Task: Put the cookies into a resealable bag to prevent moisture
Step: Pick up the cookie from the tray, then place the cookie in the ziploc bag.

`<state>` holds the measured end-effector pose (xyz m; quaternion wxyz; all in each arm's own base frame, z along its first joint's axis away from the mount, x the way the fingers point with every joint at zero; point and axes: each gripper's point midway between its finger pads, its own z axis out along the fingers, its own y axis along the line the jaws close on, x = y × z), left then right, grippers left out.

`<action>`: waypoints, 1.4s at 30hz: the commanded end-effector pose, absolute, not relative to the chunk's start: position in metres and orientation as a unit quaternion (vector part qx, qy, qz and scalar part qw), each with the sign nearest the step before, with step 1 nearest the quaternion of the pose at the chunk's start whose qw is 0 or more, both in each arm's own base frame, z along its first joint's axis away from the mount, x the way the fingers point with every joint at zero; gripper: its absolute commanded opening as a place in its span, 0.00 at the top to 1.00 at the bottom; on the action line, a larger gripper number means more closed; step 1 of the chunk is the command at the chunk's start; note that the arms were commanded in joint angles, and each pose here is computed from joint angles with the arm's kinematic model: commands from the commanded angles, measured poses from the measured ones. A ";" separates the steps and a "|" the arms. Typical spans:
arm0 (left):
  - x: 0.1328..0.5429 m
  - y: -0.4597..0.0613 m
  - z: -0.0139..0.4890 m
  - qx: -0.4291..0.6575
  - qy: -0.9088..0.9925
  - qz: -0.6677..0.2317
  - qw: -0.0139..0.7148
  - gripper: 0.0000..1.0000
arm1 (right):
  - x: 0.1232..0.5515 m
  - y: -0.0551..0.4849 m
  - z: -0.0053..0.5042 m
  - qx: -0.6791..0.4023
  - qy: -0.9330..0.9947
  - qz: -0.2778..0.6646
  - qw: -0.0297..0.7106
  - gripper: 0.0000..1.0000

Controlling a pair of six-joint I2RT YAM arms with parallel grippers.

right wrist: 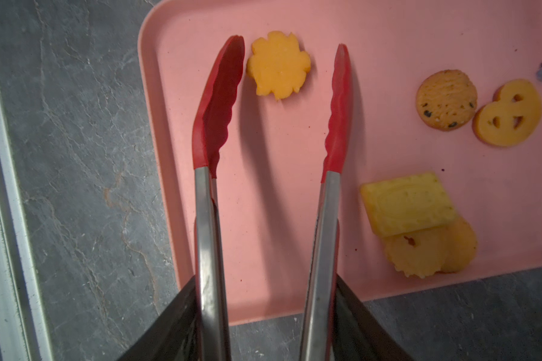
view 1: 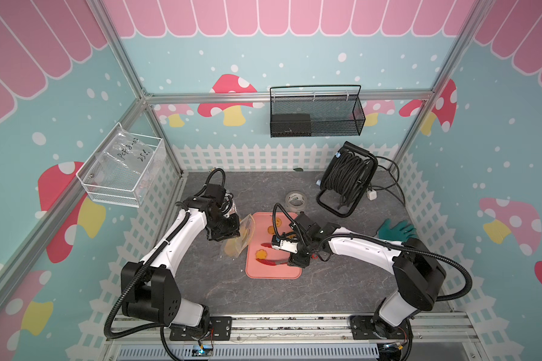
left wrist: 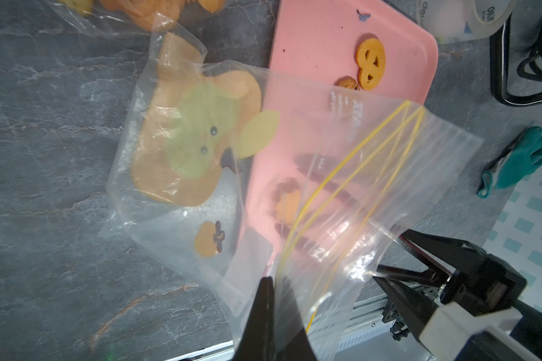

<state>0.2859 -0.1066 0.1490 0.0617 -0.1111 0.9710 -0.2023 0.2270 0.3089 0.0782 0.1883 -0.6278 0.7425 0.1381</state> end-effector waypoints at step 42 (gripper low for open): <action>0.281 -0.114 0.156 -0.120 0.964 -0.234 0.045 1.00 | 0.257 0.365 0.215 -0.598 0.673 0.246 0.359 0.56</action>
